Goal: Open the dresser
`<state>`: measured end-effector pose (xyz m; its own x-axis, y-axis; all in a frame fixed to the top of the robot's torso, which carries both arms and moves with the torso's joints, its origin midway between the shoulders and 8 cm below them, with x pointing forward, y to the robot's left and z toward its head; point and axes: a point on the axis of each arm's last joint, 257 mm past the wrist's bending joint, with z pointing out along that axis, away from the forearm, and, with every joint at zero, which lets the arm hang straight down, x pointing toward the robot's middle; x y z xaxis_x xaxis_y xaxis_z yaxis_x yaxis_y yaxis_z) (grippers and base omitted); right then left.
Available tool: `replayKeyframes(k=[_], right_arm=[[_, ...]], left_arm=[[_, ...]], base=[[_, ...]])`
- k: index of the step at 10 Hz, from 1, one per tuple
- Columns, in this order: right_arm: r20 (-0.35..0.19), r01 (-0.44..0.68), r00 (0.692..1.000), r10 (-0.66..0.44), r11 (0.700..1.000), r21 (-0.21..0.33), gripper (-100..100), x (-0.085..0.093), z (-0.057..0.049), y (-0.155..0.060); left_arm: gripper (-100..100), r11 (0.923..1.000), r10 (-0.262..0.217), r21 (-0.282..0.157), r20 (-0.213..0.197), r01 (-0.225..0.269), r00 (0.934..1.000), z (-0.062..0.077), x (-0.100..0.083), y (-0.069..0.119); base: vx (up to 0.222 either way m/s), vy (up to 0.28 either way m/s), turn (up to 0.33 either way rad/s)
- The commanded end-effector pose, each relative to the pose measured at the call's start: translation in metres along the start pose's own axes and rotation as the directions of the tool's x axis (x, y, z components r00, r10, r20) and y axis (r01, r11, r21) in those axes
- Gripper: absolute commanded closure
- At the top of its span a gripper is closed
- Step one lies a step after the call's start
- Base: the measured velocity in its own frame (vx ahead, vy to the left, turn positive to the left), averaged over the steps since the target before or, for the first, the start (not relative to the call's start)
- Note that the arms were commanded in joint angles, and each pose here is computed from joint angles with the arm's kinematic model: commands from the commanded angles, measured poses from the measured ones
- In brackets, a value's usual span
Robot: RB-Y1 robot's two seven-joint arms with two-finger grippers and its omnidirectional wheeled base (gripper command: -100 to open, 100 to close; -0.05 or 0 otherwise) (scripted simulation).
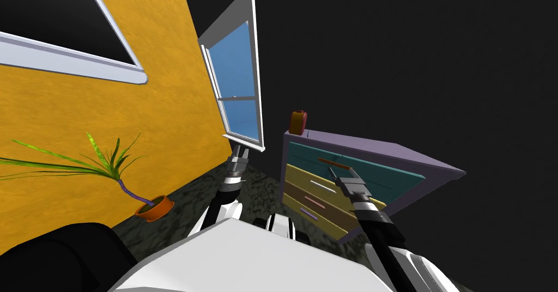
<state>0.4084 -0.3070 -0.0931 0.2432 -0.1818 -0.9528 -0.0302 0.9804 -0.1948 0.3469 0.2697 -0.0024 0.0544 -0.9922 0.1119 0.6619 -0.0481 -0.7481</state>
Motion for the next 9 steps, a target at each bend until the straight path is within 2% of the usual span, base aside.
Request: replayKeyframes(k=[1, 2, 4, 5, 7, 8, 9], right_arm=[[-0.045, 0.160, 0.986, -0.159, 0.987, 0.015, -100, 0.013, 0.001, -0.011], [-0.045, 0.168, 0.985, -0.167, 0.986, 0.014, -100, 0.013, 0.001, -0.011], [-0.101, 0.326, 0.941, -0.322, 0.945, 0.022, -100, 0.030, -0.001, -0.030], [-0.102, 0.348, 0.933, -0.345, 0.937, 0.018, -100, 0.030, -0.001, -0.030], [-0.155, 0.496, 0.859, -0.489, 0.868, 0.012, -100, 0.045, -0.003, -0.050], [-0.156, 0.516, 0.847, -0.509, 0.857, 0.008, -100, 0.045, -0.003, -0.050], [-0.179, 0.588, 0.795, -0.579, 0.809, -0.001, -100, 0.051, -0.004, -0.061]], left_arm=[[0, 1.0000, 0.000, 0.000, 0.000, 0.000, 1.0000, 0.000, 0.000, 0.000], [0, 1.0000, 0.000, 0.000, 0.000, 0.000, 1.0000, 0.000, 0.000, 0.000], [0, 1.0000, 0.000, 0.000, 0.000, 0.000, 1.0000, 0.000, 0.000, 0.000], [0, 1.0000, 0.000, 0.000, 0.000, 0.000, 1.0000, 0.000, 0.000, 0.000], [0, 1.0000, 0.000, 0.000, 0.000, 0.000, 1.0000, 0.000, 0.000, 0.000], [0, 1.0000, 0.000, 0.000, 0.000, 0.000, 1.0000, 0.000, 0.000, 0.000], [0, 1.0000, 0.000, 0.000, 0.000, 0.000, 1.0000, 0.000, 0.000, 0.000]], base=[[0.055, 0.127, -0.027], [0.038, 0.104, -0.023], [0.033, 0.121, -0.051], [0.018, 0.126, -0.021], [0.020, 0.134, -0.047], [0.025, 0.112, -0.020], [0.041, 0.112, -0.023]])
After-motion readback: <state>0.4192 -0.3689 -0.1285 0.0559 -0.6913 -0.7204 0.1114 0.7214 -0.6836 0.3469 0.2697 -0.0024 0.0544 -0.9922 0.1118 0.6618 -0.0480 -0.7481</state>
